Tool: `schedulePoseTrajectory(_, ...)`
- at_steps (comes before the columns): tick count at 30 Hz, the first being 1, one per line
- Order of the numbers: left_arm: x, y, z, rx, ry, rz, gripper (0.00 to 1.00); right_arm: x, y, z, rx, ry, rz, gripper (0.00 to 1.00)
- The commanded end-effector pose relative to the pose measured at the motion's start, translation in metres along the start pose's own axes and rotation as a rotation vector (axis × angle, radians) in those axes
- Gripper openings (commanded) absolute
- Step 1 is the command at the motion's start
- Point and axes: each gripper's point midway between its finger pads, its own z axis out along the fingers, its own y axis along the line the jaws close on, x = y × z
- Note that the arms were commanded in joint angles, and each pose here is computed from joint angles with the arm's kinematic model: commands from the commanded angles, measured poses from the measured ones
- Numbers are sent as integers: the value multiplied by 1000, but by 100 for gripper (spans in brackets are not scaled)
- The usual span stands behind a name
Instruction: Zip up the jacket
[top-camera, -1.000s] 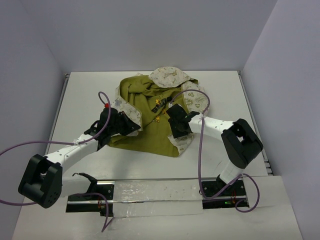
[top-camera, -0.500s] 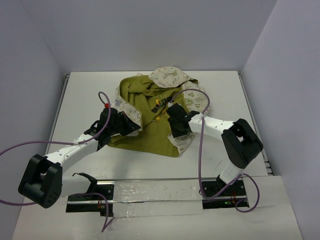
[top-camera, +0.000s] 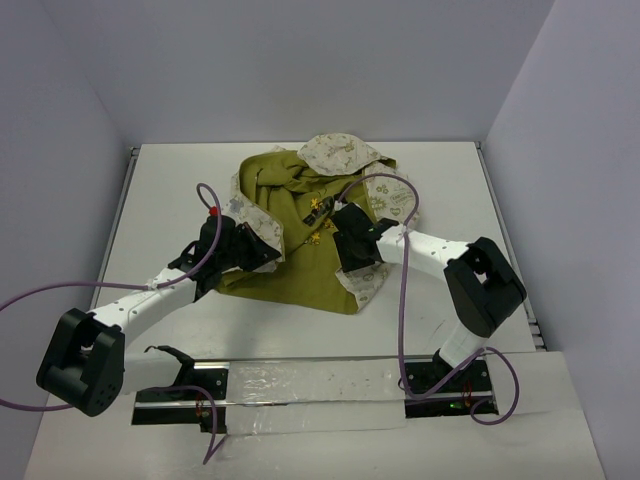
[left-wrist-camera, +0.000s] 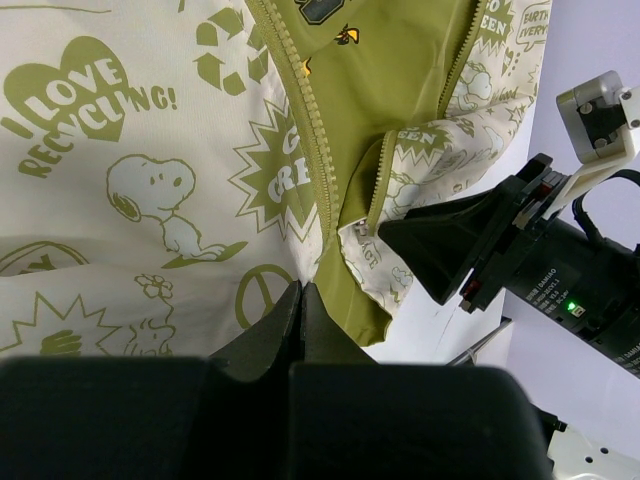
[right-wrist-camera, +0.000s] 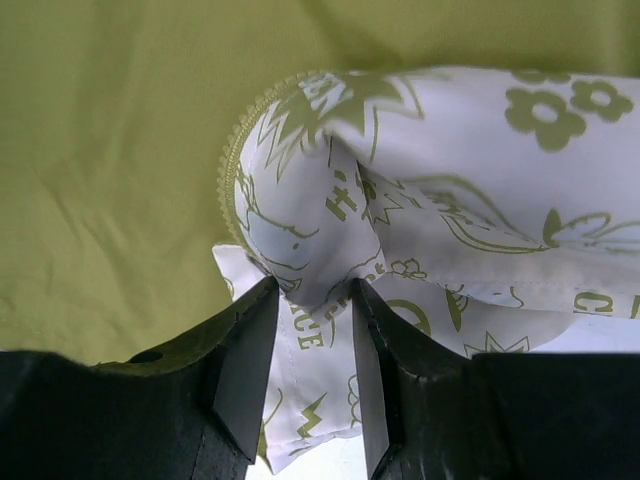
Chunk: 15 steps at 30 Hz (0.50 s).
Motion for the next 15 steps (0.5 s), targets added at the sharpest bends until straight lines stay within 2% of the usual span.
schedulePoseTrajectory(1, -13, -23, -2, 68, -36, 23, 0, -18, 4, -14, 1, -48, -39, 43)
schedulePoseTrajectory(8, -13, -23, -2, 69, -35, 19, 0, -16, 4, -12, -2, -35, -75, 46)
schedulePoseTrajectory(15, -14, -23, -4, 65, -40, 22, 0, -19, 12, -6, -27, -34, -94, 56)
